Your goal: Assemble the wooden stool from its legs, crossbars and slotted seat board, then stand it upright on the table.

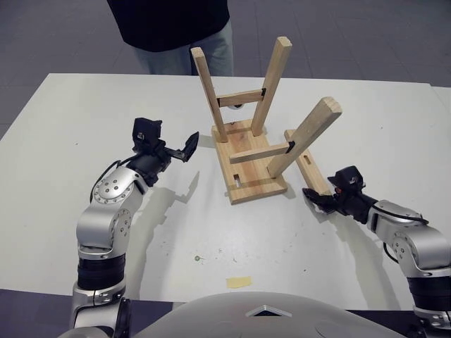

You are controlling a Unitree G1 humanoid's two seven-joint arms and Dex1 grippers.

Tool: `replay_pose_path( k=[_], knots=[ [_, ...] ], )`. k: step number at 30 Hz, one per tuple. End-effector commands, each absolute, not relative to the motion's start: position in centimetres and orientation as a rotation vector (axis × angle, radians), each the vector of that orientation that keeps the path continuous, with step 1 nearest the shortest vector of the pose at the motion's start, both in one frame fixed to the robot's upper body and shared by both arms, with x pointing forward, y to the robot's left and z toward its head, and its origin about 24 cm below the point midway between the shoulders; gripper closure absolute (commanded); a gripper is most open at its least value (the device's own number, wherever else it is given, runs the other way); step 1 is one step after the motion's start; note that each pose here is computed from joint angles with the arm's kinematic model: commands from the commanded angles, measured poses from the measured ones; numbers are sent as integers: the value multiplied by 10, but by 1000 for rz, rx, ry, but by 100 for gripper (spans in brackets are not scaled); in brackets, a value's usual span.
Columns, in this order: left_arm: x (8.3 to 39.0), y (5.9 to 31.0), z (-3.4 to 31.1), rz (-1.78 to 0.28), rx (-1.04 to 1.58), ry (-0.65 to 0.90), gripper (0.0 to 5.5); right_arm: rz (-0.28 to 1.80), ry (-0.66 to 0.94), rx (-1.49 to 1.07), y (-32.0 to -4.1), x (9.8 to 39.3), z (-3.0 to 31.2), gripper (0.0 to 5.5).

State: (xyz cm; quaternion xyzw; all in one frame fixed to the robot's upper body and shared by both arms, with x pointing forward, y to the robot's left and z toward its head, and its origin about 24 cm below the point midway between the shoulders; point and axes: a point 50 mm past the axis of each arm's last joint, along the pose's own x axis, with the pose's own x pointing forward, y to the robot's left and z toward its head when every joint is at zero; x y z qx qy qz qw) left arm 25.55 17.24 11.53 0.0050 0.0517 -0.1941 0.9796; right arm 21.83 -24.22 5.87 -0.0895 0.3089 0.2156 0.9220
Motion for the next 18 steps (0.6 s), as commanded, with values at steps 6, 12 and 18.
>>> replay_pose_path(
  k=[6, 12, 18],
  knots=[
    [252, 170, 108, -344, 17, 101, 10, 423, 724, -304, -254, 220, 56, 249],
    [248, 170, 109, -342, 14, 102, 10, 442, 729, -299, -251, 217, 55, 338],
    [257, 173, 118, -351, 1, 76, 10, 386, 667, -268, -246, 221, 53, 339]
  ],
)
